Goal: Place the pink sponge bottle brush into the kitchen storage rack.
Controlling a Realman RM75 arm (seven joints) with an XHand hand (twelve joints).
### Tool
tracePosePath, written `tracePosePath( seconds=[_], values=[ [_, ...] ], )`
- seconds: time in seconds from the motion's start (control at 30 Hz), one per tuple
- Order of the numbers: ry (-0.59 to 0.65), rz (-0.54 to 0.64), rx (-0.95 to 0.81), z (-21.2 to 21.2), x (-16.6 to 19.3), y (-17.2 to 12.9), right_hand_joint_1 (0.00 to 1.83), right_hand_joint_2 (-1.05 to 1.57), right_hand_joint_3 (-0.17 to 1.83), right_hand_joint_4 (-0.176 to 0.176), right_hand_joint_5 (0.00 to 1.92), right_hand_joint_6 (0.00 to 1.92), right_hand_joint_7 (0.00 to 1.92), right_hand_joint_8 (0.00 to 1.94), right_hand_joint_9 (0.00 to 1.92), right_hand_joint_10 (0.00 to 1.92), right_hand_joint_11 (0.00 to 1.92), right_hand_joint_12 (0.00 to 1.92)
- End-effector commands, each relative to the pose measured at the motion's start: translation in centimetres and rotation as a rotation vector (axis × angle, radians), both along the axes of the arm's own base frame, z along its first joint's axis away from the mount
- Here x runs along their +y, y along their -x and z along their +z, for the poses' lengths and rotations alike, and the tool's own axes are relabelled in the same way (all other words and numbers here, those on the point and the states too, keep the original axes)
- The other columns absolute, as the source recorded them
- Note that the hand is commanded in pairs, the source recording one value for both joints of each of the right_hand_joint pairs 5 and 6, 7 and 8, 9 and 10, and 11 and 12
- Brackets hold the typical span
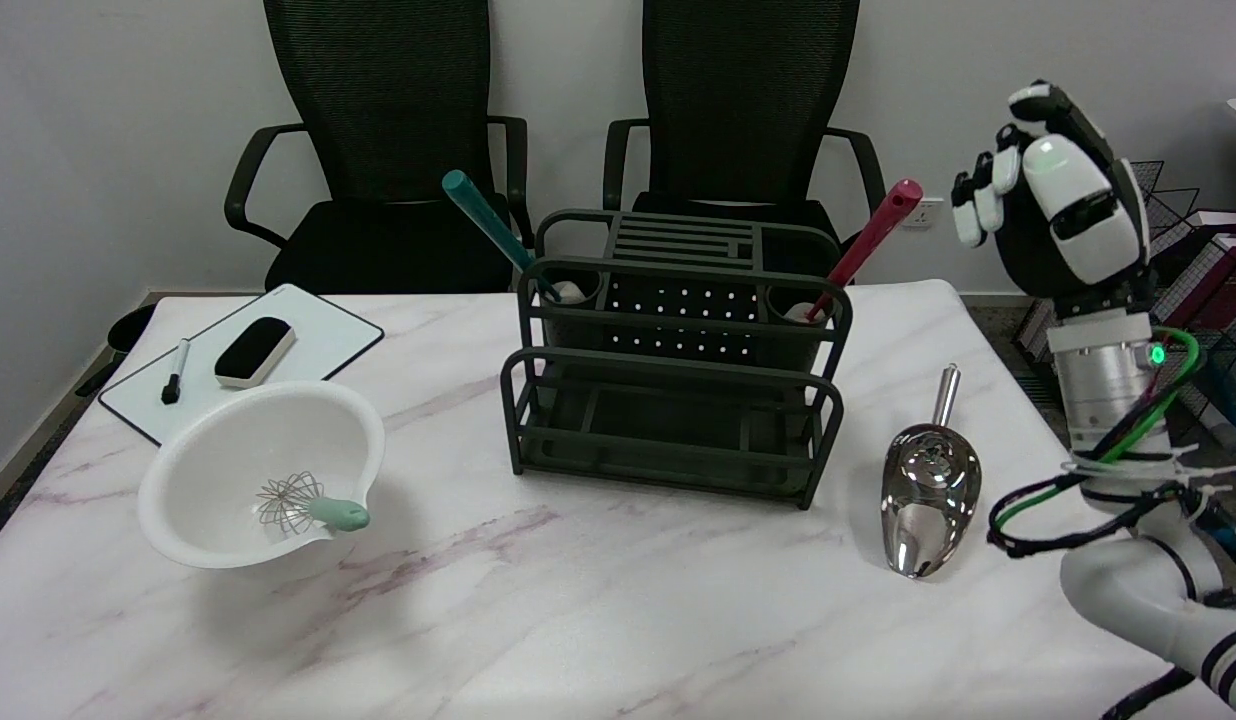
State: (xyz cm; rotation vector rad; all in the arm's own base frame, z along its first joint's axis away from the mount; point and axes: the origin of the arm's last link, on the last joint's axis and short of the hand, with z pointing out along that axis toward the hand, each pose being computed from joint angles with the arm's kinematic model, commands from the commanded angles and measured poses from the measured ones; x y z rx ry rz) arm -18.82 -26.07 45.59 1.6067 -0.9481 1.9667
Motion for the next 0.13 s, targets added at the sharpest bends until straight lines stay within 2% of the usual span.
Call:
tracePosePath(
  seconds=[0.03,0.13],
  values=[
    [-0.111,-0.092,-0.037,-5.9,4.17,5.62,1.0,0.77,0.96,0.0,0.82,0.82,1.32,1.32,1.48,1.48,1.5,1.5],
    [-0.125,-0.11,-0.032,-6.24,3.94,6.33,0.98,0.75,0.97,0.0,0.82,0.82,1.31,1.31,1.47,1.47,1.44,1.44]
  ],
)
